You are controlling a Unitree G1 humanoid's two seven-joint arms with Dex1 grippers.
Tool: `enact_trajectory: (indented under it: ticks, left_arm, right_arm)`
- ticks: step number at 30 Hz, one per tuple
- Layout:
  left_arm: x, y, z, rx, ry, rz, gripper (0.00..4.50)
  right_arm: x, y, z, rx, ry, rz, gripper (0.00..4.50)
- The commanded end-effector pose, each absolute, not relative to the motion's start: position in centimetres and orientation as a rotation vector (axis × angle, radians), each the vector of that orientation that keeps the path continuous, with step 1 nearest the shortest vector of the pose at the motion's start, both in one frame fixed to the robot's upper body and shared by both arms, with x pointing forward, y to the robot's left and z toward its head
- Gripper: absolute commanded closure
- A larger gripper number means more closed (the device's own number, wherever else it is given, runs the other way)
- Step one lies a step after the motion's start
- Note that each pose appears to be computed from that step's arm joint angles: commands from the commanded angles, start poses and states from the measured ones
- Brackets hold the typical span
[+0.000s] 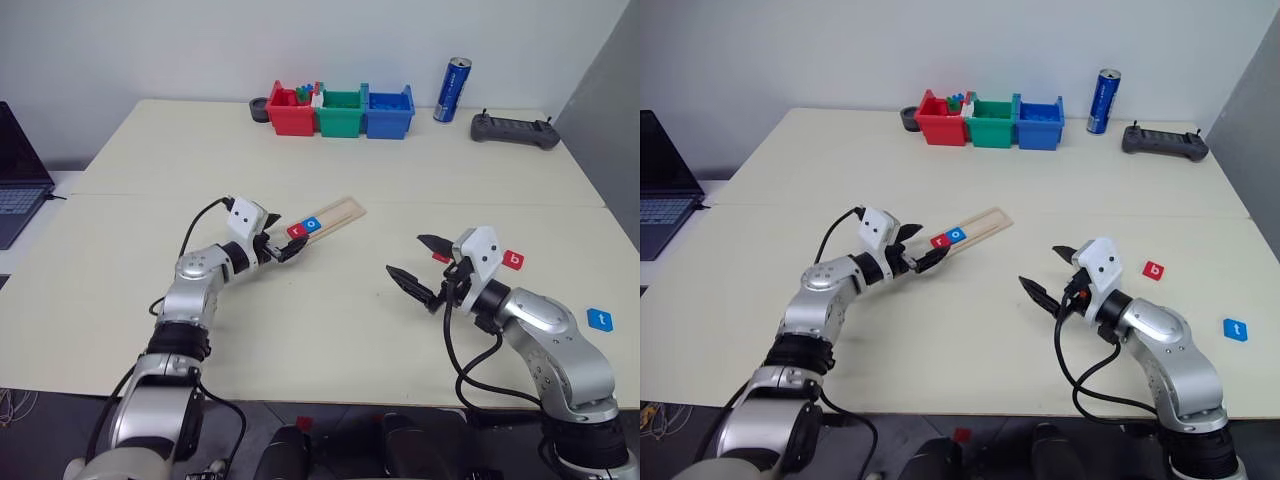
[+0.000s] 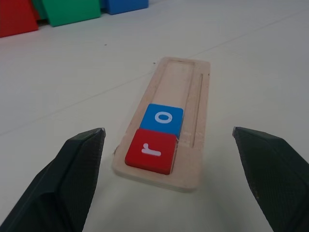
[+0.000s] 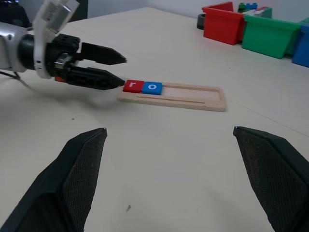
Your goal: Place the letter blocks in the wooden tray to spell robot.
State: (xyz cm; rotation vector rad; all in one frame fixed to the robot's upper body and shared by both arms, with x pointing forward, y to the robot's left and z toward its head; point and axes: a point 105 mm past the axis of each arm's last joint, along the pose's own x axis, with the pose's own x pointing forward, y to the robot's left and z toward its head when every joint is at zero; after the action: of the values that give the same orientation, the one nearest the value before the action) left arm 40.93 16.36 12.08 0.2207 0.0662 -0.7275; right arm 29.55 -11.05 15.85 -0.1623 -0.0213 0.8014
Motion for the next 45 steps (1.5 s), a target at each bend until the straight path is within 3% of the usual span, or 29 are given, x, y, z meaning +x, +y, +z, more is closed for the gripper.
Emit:
enact_trajectory:
  ticks: [1, 22, 45]
  left_arm:
    - [41.5, 16.6, 12.7, 0.286, 0.057, -0.777, 0.0]
    - [42.9, 16.0, 12.5, 0.368, 0.108, -0.81, 0.0]
    - [43.4, 16.0, 10.5, 0.26, 0.218, -0.728, 0.0]
  right_arm:
    - [29.5, -10.4, 17.2, -0.164, -0.075, 0.838, 0.03]
    - [29.8, -10.1, 18.0, -0.133, -0.107, 0.77, 0.03]
    - [29.4, -10.9, 18.6, -0.146, -0.097, 0.738, 0.03]
